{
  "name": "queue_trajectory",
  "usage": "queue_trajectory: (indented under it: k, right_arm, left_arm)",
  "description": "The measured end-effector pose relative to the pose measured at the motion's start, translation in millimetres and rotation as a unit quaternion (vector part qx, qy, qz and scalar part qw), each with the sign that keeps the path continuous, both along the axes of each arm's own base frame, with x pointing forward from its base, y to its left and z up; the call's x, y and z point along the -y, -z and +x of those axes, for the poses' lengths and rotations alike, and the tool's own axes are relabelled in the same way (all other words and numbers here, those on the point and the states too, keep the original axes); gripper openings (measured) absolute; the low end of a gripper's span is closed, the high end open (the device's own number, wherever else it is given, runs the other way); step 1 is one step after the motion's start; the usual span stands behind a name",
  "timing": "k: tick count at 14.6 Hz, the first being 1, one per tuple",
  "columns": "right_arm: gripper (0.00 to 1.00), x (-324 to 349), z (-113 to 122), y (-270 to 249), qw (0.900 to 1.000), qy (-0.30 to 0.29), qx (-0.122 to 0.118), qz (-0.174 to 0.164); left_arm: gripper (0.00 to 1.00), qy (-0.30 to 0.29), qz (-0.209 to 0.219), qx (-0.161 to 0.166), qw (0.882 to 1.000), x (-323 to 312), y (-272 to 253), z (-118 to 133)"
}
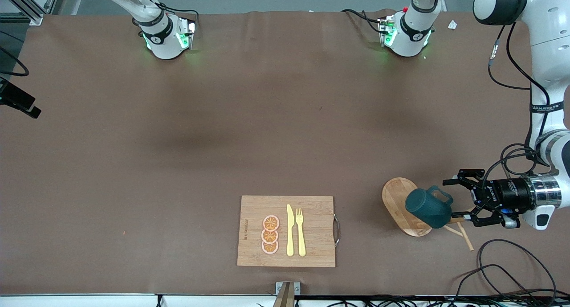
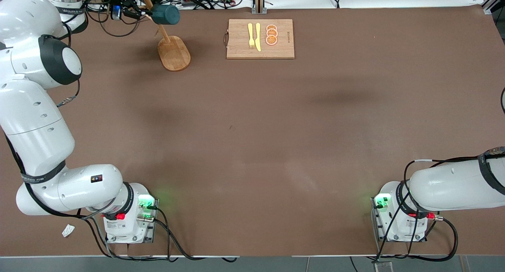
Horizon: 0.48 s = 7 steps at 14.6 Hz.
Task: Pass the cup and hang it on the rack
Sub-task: 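Open the left gripper and pull it back from the mug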
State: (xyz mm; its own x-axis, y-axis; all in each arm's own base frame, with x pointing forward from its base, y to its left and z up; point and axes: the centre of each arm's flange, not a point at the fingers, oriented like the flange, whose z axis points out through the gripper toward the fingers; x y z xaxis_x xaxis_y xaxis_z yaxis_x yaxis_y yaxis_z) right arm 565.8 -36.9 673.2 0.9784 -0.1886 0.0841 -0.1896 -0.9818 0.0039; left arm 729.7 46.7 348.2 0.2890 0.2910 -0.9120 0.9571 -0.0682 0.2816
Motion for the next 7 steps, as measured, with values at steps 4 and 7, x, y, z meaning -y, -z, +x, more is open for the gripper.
queue_trajectory:
  k: [4, 7]
  right_arm:
    - [1.00, 0, 0, 0, 1.000, 0.000, 0.000, 0.000]
    - [1.00, 0, 0, 0, 1.000, 0.000, 0.000, 0.000]
  left_arm:
    - [1.00, 0.031, 0.049, 0.020, 0.998, 20, -42, -4]
    - [1.00, 0.066, 0.115, 0.051, 0.990, 37, -89, -15]
